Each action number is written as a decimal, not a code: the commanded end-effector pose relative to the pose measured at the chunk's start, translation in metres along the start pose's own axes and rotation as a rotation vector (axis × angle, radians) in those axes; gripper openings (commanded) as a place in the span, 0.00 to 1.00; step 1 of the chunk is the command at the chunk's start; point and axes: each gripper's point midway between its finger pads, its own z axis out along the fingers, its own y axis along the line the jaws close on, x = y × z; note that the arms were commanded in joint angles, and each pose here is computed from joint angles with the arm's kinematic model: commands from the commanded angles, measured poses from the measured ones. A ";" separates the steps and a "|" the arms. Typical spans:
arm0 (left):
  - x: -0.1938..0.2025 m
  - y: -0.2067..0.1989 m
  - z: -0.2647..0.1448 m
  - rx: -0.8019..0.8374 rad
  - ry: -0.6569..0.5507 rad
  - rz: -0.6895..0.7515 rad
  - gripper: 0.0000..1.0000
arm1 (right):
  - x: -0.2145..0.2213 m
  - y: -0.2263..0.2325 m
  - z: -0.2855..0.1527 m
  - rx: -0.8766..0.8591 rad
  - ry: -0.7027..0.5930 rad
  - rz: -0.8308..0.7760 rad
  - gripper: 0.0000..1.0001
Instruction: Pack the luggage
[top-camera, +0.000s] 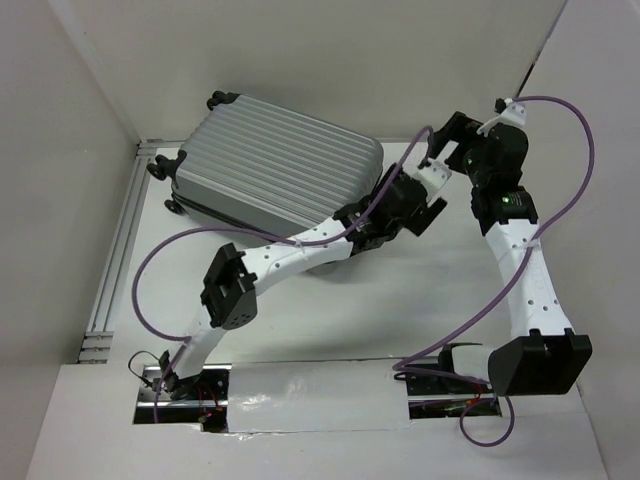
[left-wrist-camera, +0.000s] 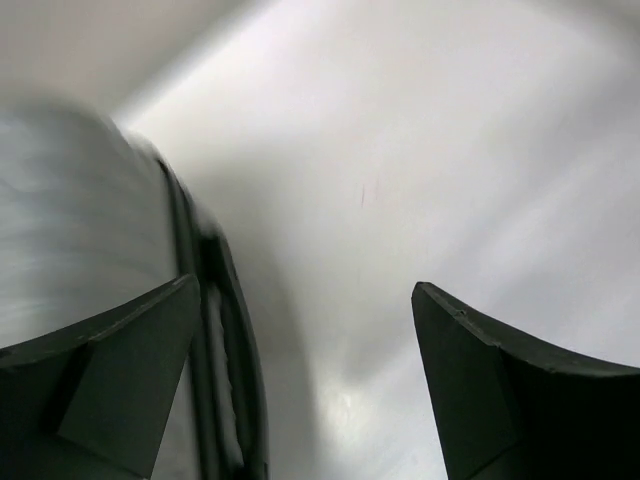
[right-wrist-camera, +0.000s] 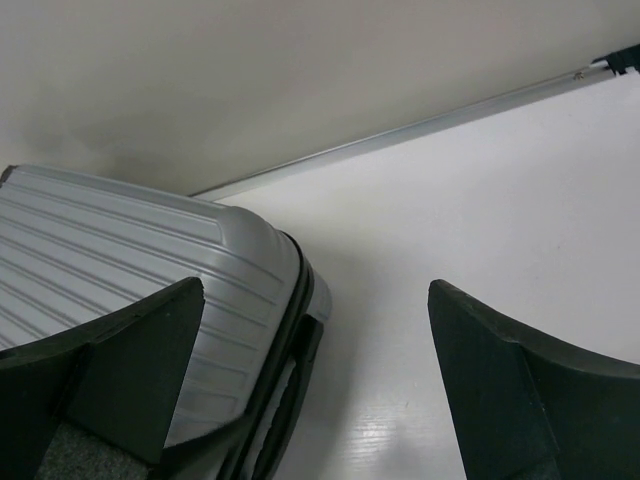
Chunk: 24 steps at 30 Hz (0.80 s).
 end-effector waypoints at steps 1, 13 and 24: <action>-0.152 0.038 -0.075 -0.052 -0.382 -0.033 1.00 | -0.009 -0.002 -0.015 0.027 -0.031 0.019 1.00; -0.133 0.146 -0.245 -0.220 -0.229 -0.418 1.00 | 0.003 -0.047 -0.042 0.265 -0.064 0.098 1.00; 0.100 0.259 -0.324 -0.489 0.259 -0.849 1.00 | 0.029 -0.051 -0.045 0.253 -0.003 0.070 1.00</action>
